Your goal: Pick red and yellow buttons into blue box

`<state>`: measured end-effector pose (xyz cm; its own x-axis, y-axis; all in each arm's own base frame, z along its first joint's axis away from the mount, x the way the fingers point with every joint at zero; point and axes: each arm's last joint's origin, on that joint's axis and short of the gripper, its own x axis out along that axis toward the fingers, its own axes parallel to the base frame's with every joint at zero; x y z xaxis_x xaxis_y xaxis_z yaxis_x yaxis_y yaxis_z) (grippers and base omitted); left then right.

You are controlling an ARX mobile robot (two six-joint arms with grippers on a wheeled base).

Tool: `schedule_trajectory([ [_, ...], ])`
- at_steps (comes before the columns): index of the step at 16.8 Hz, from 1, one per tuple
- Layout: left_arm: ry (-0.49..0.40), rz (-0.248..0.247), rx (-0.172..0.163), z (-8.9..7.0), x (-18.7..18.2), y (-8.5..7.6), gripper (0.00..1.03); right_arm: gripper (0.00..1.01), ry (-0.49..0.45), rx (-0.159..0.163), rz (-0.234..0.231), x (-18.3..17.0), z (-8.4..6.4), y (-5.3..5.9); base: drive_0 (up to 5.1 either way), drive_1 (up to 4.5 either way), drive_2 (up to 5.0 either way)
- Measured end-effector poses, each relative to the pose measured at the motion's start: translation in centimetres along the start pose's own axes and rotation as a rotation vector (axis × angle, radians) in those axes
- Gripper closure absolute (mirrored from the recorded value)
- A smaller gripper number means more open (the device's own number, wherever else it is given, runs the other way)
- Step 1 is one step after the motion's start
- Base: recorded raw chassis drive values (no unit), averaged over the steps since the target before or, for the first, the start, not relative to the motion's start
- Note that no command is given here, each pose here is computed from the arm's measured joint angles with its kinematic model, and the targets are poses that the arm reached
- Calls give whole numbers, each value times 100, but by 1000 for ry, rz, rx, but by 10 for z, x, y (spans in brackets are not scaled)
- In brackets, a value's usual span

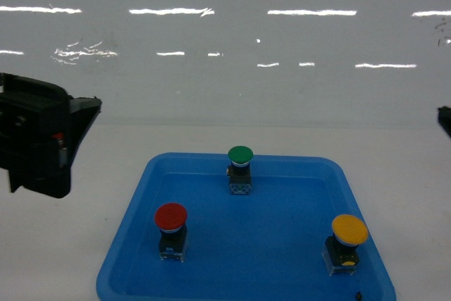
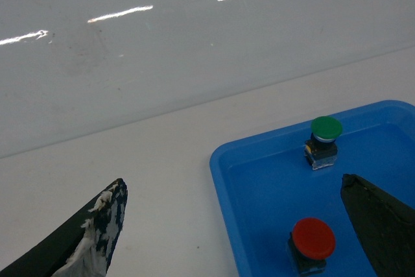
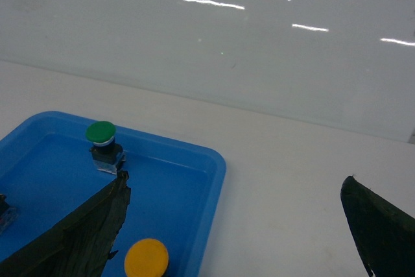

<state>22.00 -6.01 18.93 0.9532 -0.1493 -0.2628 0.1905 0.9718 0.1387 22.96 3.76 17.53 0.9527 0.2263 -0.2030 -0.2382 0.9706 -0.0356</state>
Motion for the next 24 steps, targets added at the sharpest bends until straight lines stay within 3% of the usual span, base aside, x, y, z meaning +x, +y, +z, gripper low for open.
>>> schedule_trajectory([
  [1, 4, 1, 3, 0, 2, 0, 5, 3, 16, -7, 19, 7, -2, 4, 0, 0, 0],
  [3, -1, 2, 3, 1, 1, 0, 5, 3, 53, -36, 15, 17, -6, 8, 0, 0, 0],
  [8, -1, 3, 3, 1, 1, 0, 5, 3, 31, -65, 25, 21, -7, 11, 0, 0, 0],
  [11, -1, 3, 2, 1, 1, 0, 5, 3, 155, -70, 113, 39, -28, 22, 0, 0, 0],
  [13, -1, 3, 2, 1, 1, 0, 5, 3, 177, -97, 197, 61, -28, 34, 0, 0, 0],
  [15, -1, 3, 2, 1, 1, 0, 5, 3, 228, -119, 237, 77, -32, 40, 0, 0, 0],
  [19, -1, 3, 2, 1, 1, 0, 5, 3, 348, -141, 274, 91, -53, 43, 0, 0, 0],
  [21, -1, 3, 2, 1, 1, 0, 5, 3, 459, -200, 290, 110, -85, 48, 0, 0, 0],
  [24, -1, 3, 3, 1, 1, 0, 5, 3, 497, -223, 297, 124, -95, 49, 0, 0, 0],
])
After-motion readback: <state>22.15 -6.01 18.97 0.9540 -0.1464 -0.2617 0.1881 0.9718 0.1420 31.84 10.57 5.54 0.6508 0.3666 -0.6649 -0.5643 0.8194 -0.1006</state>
